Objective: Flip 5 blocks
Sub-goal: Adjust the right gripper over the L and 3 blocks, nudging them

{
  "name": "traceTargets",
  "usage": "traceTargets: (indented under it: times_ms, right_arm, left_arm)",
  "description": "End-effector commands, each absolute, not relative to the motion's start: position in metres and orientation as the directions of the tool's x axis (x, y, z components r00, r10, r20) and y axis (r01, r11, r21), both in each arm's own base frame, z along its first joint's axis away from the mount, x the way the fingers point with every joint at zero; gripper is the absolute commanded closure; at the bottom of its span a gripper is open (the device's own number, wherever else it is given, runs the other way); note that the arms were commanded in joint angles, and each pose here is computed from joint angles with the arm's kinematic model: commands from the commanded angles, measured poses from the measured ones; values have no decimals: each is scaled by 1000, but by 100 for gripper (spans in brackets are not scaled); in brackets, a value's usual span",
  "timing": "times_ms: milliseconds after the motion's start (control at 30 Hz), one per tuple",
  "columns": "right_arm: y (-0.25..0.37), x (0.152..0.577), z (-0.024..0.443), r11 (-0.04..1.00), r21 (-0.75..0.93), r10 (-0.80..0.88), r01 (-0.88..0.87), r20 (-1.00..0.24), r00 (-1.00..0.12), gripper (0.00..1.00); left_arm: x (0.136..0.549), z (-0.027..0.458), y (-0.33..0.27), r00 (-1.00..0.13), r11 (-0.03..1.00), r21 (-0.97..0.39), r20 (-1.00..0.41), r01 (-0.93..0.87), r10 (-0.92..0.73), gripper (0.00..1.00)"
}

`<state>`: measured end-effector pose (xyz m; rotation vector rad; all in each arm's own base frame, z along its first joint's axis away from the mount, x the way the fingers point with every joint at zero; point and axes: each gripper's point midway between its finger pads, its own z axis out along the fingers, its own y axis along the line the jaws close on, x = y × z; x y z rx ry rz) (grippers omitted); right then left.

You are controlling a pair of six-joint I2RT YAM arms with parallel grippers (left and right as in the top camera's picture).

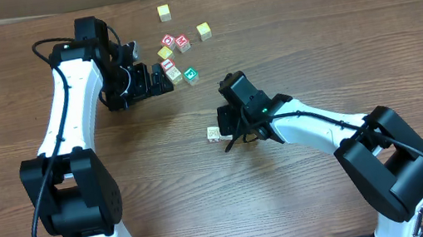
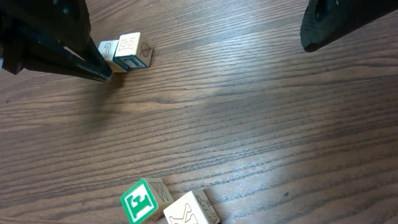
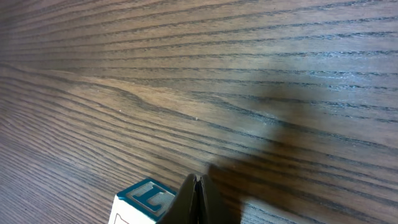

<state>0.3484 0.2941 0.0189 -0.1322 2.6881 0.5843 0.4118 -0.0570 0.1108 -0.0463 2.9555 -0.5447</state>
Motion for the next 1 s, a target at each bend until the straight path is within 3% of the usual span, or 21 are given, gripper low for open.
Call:
traceTargets:
  times_ms: [0,600,967]
  right_arm:
    - [302,354,35,897,396,-12,-195,-420,-907,96]
    - [309,351,41,876,420,-42,-238,-424,-905,96]
    - [303,373,79,888,378,-35,-261,-511,-859,96]
  left_arm:
    - [418,114,-52,-988,937,-349,-148,3,-52,0]
    - [418,114,-53,-988,937,-349,-148,3,-52,0]
    - [418,114,-53,-988,937,-349,-148,3,-52,0]
